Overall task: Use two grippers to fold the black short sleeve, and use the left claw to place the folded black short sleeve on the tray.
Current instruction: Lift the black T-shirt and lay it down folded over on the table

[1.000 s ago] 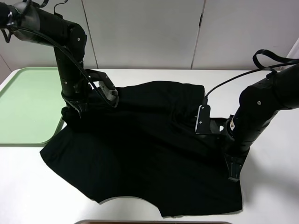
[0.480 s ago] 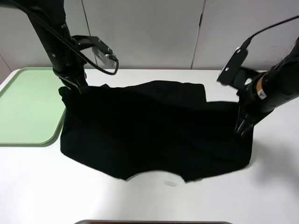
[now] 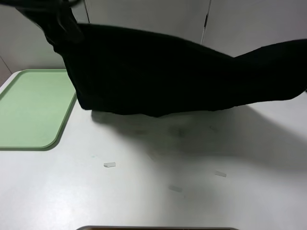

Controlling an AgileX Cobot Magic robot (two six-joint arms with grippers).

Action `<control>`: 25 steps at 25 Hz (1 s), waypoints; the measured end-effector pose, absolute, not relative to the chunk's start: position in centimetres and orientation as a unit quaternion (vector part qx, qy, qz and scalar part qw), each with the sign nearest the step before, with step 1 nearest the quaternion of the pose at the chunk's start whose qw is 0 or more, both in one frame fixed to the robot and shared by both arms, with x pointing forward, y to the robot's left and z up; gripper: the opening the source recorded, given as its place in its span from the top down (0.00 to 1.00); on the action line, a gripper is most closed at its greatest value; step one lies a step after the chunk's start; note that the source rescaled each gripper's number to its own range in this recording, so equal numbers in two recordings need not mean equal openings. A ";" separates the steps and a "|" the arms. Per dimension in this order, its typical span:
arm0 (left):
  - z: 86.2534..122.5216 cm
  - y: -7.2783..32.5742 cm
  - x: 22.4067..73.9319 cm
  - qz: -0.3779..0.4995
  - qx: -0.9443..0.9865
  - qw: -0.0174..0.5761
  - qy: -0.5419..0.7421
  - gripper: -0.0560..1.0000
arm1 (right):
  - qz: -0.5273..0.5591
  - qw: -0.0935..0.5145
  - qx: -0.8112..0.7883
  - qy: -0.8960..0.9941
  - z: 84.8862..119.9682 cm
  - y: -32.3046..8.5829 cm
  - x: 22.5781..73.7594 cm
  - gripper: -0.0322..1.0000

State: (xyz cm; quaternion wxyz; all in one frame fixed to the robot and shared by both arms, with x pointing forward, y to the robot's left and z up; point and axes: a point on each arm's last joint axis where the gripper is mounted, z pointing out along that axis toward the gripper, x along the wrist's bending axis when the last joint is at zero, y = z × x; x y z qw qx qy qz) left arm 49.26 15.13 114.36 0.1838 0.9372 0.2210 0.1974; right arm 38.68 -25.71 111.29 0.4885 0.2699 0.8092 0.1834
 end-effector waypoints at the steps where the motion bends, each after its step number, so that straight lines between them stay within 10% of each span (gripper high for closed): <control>1: 115.6 15.3 48.1 0.212 0.933 0.199 0.211 0.94 | 0.193 0.505 0.249 0.804 112.2 -26.0 37.6 0.97; 13: 122.0 19.5 43.2 0.358 0.874 0.248 0.217 0.95 | 0.246 0.608 0.200 0.728 121.2 -26.3 36.8 0.97; 25: 108.7 17.1 56.5 0.247 0.926 0.087 0.272 0.95 | 0.046 0.477 0.253 0.840 108.3 -22.8 53.1 0.97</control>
